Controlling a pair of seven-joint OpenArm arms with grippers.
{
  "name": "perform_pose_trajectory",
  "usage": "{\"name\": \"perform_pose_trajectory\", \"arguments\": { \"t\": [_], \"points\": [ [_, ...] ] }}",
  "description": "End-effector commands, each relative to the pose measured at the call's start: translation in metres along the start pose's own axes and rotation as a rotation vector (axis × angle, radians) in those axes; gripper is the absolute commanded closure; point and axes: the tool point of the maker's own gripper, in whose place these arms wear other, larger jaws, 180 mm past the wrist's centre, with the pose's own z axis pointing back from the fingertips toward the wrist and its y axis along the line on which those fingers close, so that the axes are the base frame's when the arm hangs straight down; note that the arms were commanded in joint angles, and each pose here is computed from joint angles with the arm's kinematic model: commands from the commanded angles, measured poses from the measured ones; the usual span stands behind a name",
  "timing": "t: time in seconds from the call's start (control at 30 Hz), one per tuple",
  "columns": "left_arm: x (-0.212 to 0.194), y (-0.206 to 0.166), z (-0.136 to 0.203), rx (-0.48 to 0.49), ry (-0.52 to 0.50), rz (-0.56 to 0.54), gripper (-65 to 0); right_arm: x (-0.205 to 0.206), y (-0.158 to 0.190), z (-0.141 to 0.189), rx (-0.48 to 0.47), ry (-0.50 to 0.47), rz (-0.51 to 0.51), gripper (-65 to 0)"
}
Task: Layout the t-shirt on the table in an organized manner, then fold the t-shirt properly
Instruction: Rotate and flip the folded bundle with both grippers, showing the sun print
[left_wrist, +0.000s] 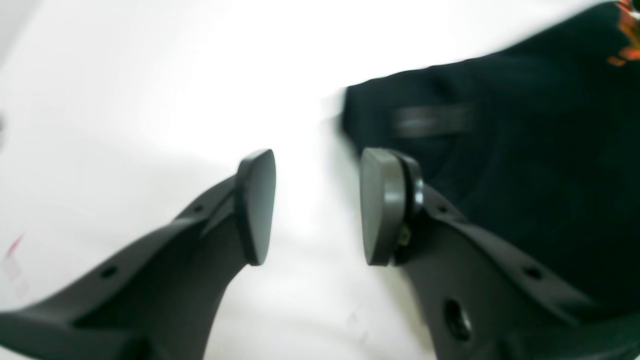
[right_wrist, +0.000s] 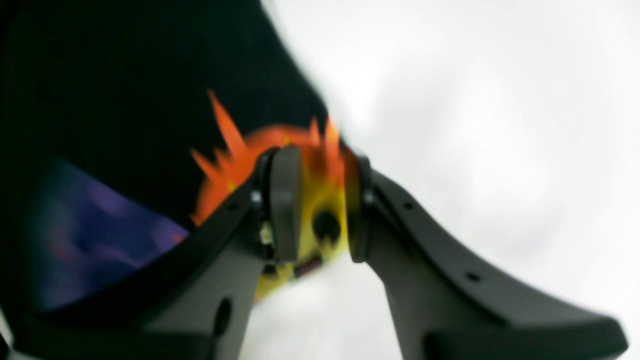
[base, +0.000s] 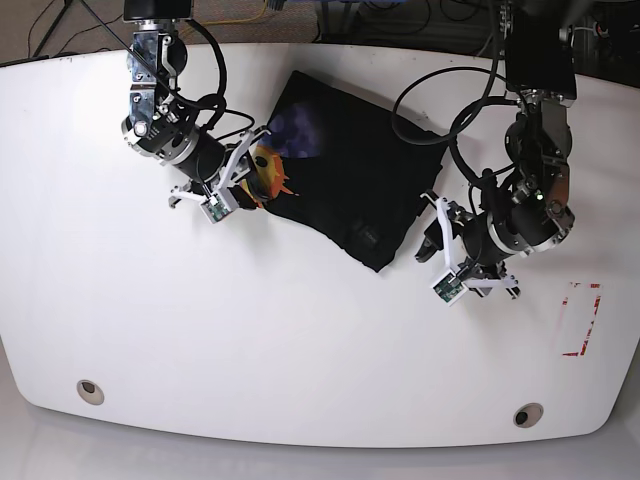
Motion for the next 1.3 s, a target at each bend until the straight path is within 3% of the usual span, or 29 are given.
{"name": "perform_pose_trajectory", "arguments": {
  "t": [0.0,0.4,0.63,0.93,1.27],
  "points": [
    [0.026,-0.003,0.008,0.002,-0.078,-0.028,-24.6,0.023,0.001,0.005,0.002,-0.058,0.035,-13.6],
    [0.004,-0.088,0.0,-0.217,-0.063,0.104,-24.6,0.039,0.009,0.003,0.003,-0.076,0.038,-13.6],
    [-0.019,-0.111,-0.008,-0.248,-0.04,0.168,-24.6,0.035,0.016,-0.004,0.026,-0.067,0.02,-13.6],
    [-0.082,-0.102,-0.022,-0.246,0.128,0.19,-24.6,0.034,0.019,-0.005,0.034,-0.064,0.025,-13.6],
    [-0.104,-0.053,-0.006,-0.153,0.172,0.125,-24.6,0.034,0.02,-0.005,0.036,-0.065,0.025,-13.6]
  ]
}}
